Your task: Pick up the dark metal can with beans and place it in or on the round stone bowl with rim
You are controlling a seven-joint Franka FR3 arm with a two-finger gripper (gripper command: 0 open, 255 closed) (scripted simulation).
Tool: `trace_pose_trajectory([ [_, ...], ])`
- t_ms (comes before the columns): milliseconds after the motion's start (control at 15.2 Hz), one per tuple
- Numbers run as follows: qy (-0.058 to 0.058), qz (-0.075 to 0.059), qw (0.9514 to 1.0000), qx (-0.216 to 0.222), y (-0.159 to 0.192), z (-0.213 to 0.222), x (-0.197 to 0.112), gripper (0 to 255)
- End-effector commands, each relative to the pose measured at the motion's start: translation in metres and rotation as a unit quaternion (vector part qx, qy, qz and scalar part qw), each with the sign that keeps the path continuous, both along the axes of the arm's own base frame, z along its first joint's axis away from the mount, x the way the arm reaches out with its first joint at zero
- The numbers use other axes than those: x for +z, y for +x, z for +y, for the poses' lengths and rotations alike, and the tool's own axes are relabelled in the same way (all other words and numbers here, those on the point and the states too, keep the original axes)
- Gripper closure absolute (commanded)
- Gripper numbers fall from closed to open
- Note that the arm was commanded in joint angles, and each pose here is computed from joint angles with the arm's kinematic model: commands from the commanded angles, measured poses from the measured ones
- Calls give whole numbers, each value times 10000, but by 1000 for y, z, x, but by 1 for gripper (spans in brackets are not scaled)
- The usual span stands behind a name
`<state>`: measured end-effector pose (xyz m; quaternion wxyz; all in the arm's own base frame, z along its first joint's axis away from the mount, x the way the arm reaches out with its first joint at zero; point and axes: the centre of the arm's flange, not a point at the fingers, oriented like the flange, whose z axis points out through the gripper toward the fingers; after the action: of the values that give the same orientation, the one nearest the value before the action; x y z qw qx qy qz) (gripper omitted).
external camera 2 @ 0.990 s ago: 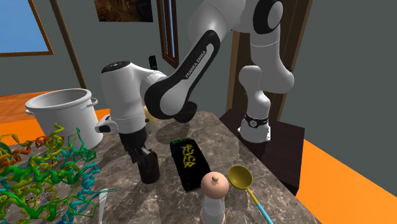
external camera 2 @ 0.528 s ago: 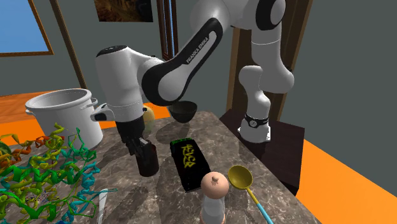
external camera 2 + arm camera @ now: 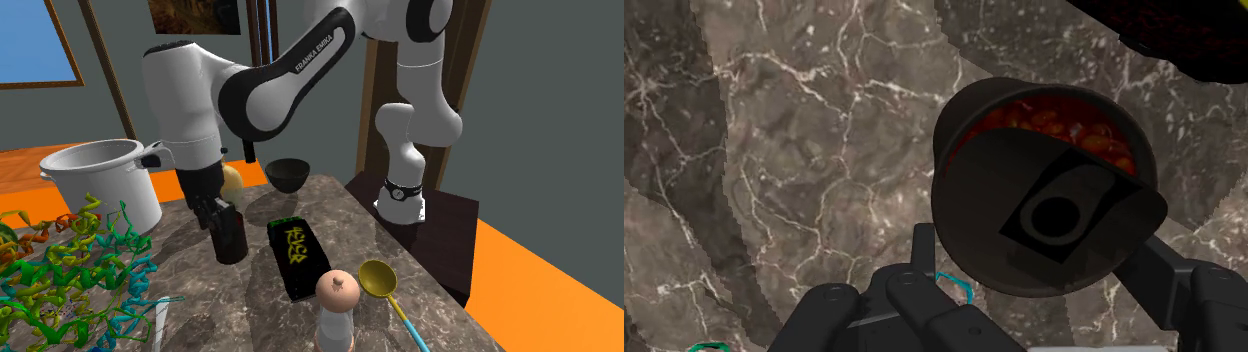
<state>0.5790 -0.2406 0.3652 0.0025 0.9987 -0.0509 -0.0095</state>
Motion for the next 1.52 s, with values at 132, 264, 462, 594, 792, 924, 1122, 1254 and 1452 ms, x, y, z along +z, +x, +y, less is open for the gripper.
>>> trace_pose_trajectory([
  [132, 0, 0, 10000, -1, 0, 0, 22, 255],
  [264, 0, 0, 10000, -1, 0, 0, 33, 255],
  [462, 0, 0, 10000, -1, 0, 0, 49, 255],
  [594, 0, 0, 10000, -1, 0, 0, 59, 255],
  [792, 0, 0, 10000, -1, 0, 0, 75, 255],
  [924, 0, 0, 10000, -1, 0, 0, 82, 255],
  [1122, 0, 0, 10000, -1, -37, -14, 84, 255],
  [1254, 0, 0, 10000, -1, -61, -23, 86, 255],
  [1452, 0, 0, 10000, -1, -98, -37, 88, 255],
])
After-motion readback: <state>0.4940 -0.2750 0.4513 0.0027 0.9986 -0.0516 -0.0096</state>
